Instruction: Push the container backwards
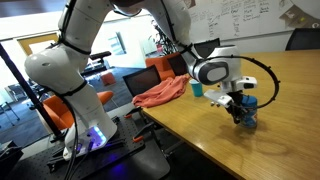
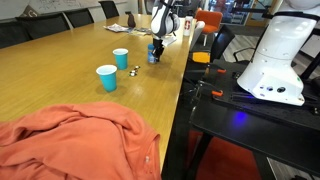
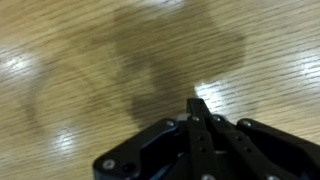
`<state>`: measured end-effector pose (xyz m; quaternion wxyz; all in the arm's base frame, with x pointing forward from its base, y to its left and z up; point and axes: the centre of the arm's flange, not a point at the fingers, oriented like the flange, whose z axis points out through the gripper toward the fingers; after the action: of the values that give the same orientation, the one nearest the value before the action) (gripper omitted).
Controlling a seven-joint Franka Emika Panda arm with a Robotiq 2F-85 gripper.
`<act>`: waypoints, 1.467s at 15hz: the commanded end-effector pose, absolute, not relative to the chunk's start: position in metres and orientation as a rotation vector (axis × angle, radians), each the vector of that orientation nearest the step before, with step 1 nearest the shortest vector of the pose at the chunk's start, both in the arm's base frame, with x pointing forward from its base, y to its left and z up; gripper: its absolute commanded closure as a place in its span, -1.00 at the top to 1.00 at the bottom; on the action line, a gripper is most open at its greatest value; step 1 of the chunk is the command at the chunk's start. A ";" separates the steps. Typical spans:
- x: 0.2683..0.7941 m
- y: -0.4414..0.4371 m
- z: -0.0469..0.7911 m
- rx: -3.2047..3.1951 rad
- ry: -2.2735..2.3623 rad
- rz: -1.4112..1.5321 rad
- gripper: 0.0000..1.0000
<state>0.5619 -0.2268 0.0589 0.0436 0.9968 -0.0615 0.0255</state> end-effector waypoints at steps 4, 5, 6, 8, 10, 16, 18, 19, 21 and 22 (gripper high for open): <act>0.594 -0.233 0.062 3.024 -0.148 0.185 -1.00; 0.598 -0.233 0.063 3.020 -0.146 0.194 -1.00; 0.603 -0.233 0.064 3.017 -0.146 0.202 -1.00; 0.612 -0.234 0.064 3.005 -0.141 0.217 -1.00; 0.620 -0.234 0.063 2.994 -0.136 0.228 -1.00; 0.651 -0.237 0.062 2.956 -0.119 0.273 -1.00; 0.663 -0.238 0.062 2.943 -0.114 0.285 -1.00; 0.669 -0.239 0.060 2.935 -0.113 0.289 -1.00; 0.680 -0.240 0.057 2.918 -0.116 0.295 -1.00; 0.686 -0.242 0.055 2.910 -0.122 0.297 -1.00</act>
<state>0.6563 -0.2366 0.0624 0.0882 0.9903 -0.0355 0.1018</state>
